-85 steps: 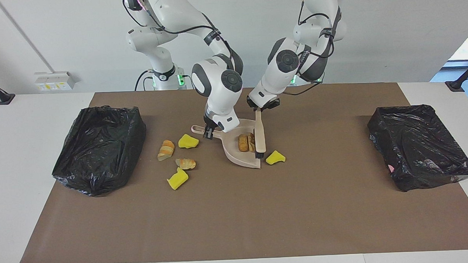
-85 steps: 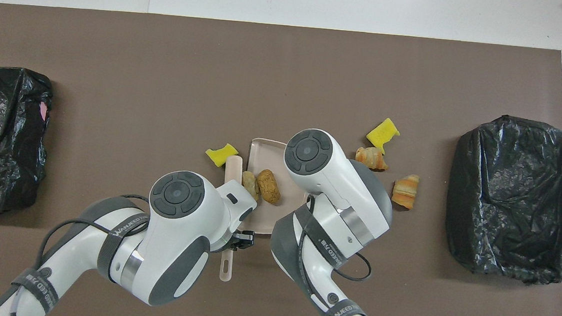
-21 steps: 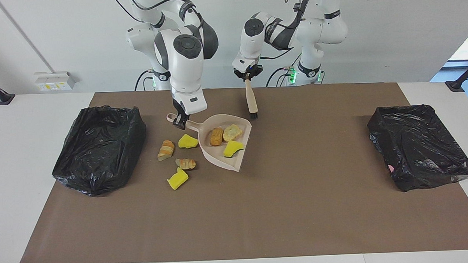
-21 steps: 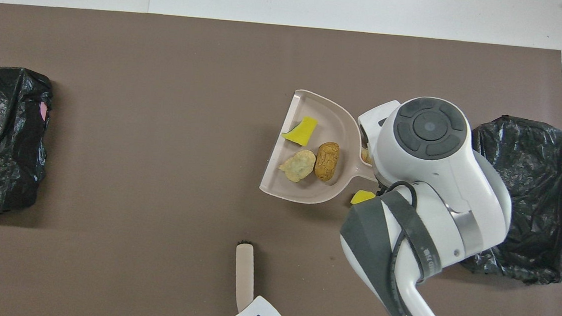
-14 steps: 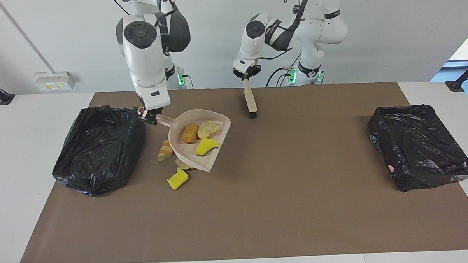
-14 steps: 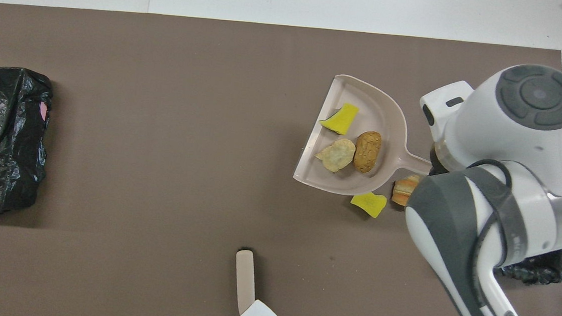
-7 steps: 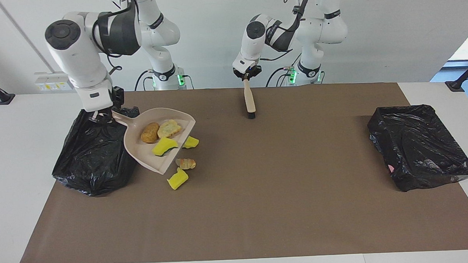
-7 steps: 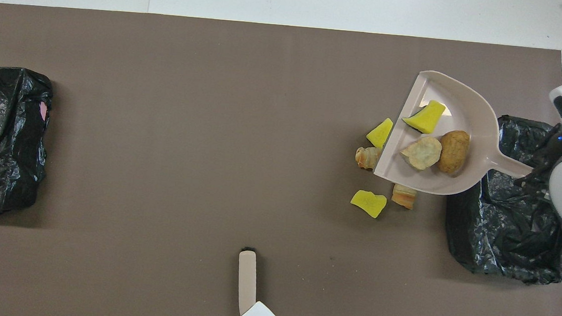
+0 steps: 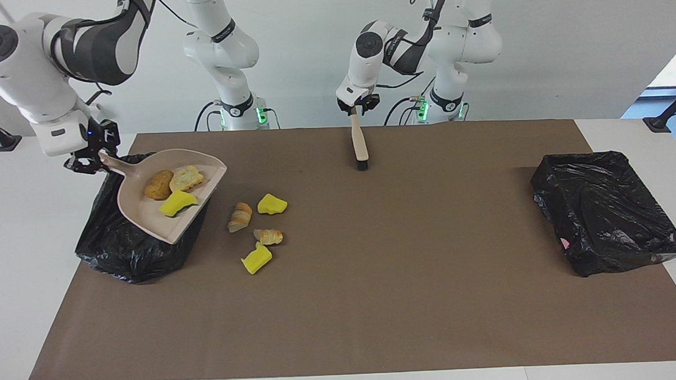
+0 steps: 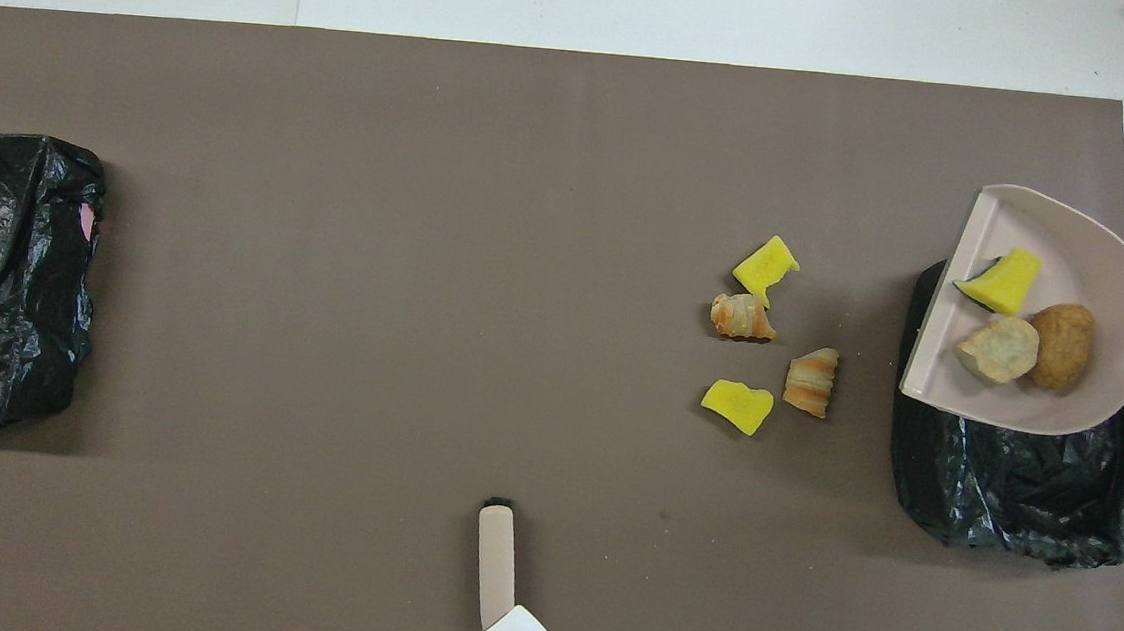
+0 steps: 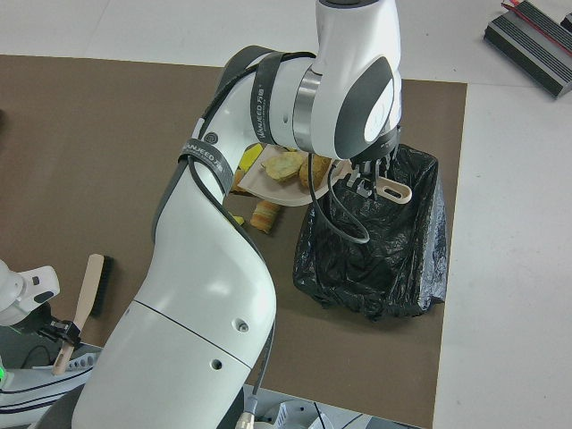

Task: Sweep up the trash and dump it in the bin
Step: 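Tilt the dustpan over the trash bag with the right gripper, then bring the empty dustpan back to the mat center with the right gripper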

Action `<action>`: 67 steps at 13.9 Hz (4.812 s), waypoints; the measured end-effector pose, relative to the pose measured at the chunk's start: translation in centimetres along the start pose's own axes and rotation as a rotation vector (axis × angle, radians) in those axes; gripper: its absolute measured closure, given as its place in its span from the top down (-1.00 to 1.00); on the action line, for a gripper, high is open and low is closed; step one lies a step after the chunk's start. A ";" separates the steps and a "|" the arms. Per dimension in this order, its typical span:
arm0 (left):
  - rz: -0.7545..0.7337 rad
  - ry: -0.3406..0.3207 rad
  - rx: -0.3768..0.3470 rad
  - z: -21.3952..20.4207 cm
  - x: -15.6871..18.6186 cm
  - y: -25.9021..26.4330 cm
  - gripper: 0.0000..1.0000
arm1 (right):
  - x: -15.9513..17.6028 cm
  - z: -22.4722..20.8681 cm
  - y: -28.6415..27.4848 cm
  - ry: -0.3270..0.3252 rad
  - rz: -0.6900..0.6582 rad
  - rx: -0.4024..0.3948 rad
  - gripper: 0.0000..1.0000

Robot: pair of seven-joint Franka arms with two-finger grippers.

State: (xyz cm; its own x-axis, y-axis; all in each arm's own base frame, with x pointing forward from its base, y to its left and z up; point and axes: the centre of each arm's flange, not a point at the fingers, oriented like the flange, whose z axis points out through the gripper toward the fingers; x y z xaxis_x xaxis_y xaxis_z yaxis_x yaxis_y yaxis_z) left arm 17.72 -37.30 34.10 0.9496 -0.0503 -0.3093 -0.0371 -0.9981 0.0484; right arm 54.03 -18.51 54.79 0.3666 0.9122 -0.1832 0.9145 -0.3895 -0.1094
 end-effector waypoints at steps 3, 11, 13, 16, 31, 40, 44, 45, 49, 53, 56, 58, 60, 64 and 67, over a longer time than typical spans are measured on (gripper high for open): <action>0.047 0.001 -0.014 -0.5 0.7 -0.4 0.97 | -4.7 0.1 0.6 -0.055 -0.037 -0.031 -0.36; 0.101 0.142 0.005 -11.1 8.3 -4.9 1.00 | -9.2 -0.4 1.3 -0.286 -0.085 -0.092 -0.36; 0.110 0.153 0.003 -15.4 10.5 -7.2 1.00 | -9.0 -0.2 1.7 -0.345 -0.110 -0.115 -0.36; 0.102 0.208 0.023 -20.9 14.5 -11.5 1.00 | -8.9 0.8 2.0 -0.413 -0.141 -0.122 -0.36; 0.145 0.280 0.044 -37.9 22.1 -32.3 1.00 | -3.4 2.0 2.0 -0.702 -0.192 -0.165 -0.36; 0.093 0.206 0.038 -42.0 21.4 -35.2 1.00 | -5.3 -6.2 -1.3 -0.645 -0.091 -0.186 -0.36; 0.094 0.214 0.041 -42.8 21.6 -35.1 1.00 | -4.7 -7.1 -2.4 -0.461 -0.041 -0.144 -0.36; 0.093 0.217 0.041 -42.9 21.6 -35.1 1.00 | -4.4 -7.0 -2.5 -0.424 -0.030 -0.136 -0.36; 0.083 0.220 0.039 -43.0 21.6 -35.6 1.00 | -2.4 -6.5 -3.0 -0.294 0.054 -0.114 -0.36; 0.083 0.217 0.038 -43.0 21.5 -35.7 1.00 | 6.3 -6.3 -5.4 -0.213 0.173 -0.059 -0.36; 0.082 0.211 0.038 -42.9 21.5 -35.7 1.00 | 13.5 -5.9 -8.0 -0.161 0.267 -0.021 -0.36; 0.082 0.210 0.038 -42.9 21.4 -35.7 1.00 | 16.8 -5.1 -9.2 -0.126 0.326 0.011 -0.36; 0.082 0.211 0.038 -42.9 21.4 -35.7 1.00 | 20.0 -4.5 -10.5 -0.104 0.379 0.037 -0.36; 0.081 0.211 0.038 -42.9 21.4 -35.7 1.00 | 26.1 -3.0 -12.4 -0.074 0.475 0.084 -0.36; 0.081 0.211 0.038 -42.9 21.4 -35.7 1.00 | 30.5 -1.1 -12.7 -0.049 0.533 0.092 -0.36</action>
State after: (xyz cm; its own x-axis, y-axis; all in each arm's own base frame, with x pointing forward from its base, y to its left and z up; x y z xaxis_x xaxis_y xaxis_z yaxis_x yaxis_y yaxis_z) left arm 52.76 -1.25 66.52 0.9870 -0.1257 -0.1003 -0.1235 -0.9919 0.0282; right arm 53.80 14.34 51.62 0.7651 0.5789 -0.2819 0.5843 -0.8082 -0.0738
